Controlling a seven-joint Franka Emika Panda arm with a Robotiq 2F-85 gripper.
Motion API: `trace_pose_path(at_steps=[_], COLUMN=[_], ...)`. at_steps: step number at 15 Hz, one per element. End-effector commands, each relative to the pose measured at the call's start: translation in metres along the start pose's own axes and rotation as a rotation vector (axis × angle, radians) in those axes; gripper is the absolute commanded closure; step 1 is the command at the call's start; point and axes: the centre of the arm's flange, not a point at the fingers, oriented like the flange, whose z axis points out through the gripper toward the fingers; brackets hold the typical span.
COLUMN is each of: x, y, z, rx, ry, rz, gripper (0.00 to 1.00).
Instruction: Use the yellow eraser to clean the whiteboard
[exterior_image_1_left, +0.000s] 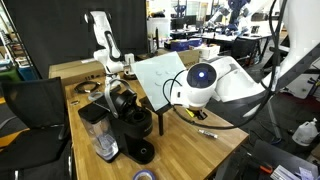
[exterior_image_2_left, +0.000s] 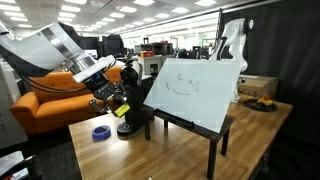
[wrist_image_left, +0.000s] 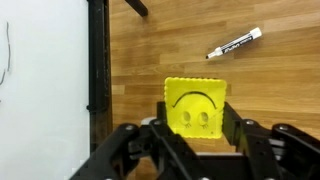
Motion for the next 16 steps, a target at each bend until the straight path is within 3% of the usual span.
trace_pose_path(at_steps=[1, 4, 11, 16], x=[-0.011, -0.037, -0.133, -0.129], y=[0.013, 0.046, 0.143, 0.180], z=[0.002, 0.010, 0.046, 0.082], rx=[-0.036, -0.060, -0.161, -0.164], ry=[0.046, 0.072, 0.117, 0.210], rz=[0.018, 0.017, -0.091, -0.185], gripper=[0.71, 0.71, 0.71, 0.71])
